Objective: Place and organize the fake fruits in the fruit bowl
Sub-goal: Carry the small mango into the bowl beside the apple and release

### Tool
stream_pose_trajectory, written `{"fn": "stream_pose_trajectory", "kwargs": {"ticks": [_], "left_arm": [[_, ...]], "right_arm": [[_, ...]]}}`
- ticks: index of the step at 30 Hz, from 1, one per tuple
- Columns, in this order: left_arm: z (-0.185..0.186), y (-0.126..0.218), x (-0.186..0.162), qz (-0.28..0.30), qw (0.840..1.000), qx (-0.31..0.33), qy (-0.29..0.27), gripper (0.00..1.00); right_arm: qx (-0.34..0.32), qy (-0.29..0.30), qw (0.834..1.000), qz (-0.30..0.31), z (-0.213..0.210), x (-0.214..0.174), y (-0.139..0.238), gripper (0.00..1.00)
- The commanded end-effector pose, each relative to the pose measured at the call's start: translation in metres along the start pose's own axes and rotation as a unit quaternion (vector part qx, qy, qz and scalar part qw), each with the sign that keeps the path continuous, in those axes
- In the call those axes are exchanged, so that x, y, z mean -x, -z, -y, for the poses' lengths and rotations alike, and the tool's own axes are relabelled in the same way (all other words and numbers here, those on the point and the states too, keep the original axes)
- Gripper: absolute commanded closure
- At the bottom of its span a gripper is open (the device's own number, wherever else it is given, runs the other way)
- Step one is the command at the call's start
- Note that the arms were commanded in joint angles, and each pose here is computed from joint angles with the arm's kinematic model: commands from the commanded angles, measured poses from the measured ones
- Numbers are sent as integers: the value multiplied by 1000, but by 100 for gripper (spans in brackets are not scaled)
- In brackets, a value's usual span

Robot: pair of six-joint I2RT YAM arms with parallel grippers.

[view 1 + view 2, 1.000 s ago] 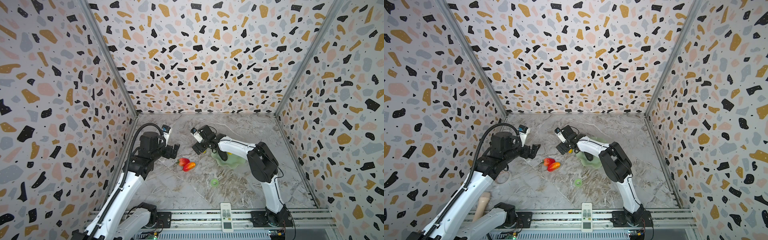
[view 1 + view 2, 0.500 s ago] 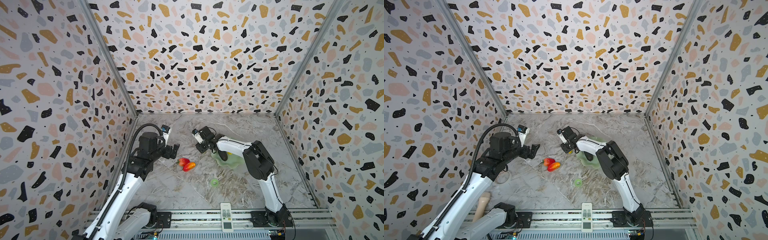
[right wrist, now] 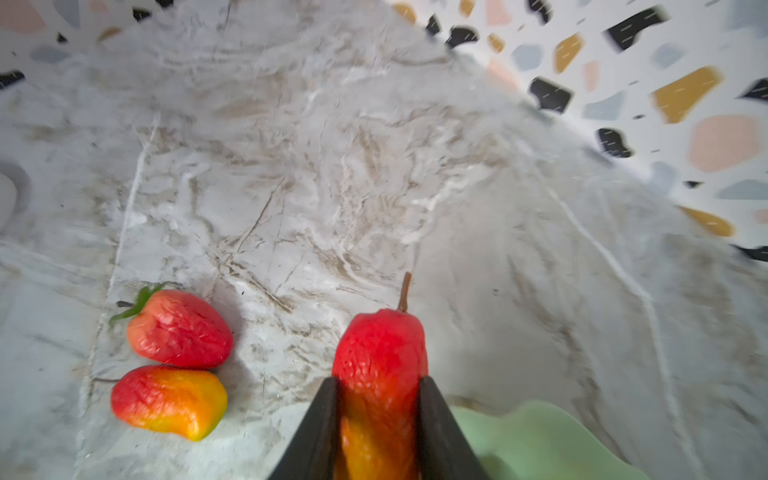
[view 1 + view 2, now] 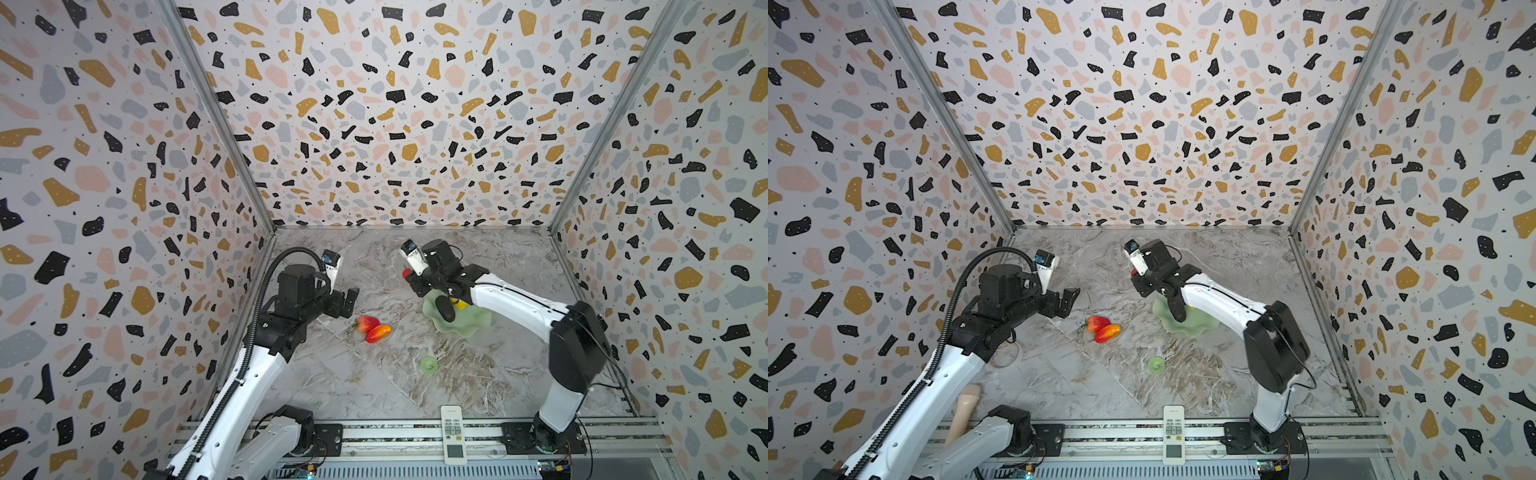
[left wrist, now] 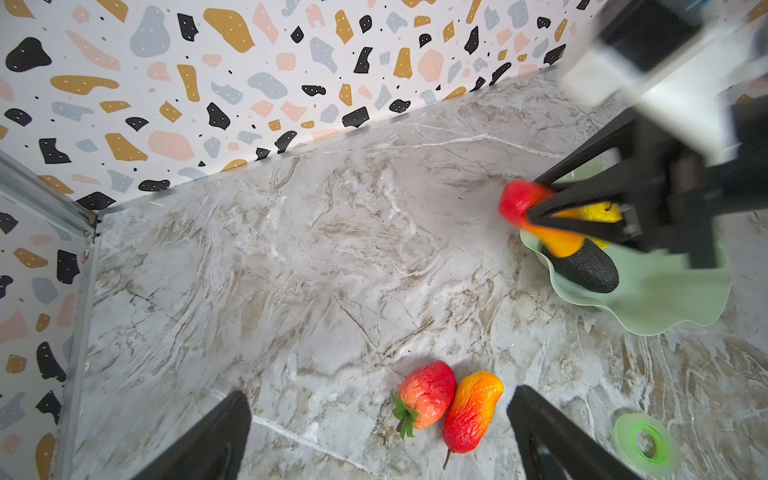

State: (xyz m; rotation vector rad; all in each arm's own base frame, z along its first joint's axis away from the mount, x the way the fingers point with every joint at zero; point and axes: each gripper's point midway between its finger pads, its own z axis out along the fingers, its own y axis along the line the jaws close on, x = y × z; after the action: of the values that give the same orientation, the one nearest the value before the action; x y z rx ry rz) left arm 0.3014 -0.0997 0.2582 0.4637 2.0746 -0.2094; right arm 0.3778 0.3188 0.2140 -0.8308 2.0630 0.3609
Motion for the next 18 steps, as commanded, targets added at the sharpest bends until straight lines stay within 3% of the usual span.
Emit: {"fn": "stream_pose_trajectory", "kwargs": {"ticks": [1, 8, 18], "left_arm": [[0, 3, 9, 19, 1000, 3, -4, 0], [2, 2, 10, 23, 1000, -3, -5, 0], [5, 3, 6, 25, 1000, -8, -2, 0]], "right_arm": [[-68, -58, 996, 15, 46, -13, 41, 77], [-137, -189, 972, 2, 108, -93, 93, 79], [-131, -242, 961, -15, 119, -136, 69, 79]]}}
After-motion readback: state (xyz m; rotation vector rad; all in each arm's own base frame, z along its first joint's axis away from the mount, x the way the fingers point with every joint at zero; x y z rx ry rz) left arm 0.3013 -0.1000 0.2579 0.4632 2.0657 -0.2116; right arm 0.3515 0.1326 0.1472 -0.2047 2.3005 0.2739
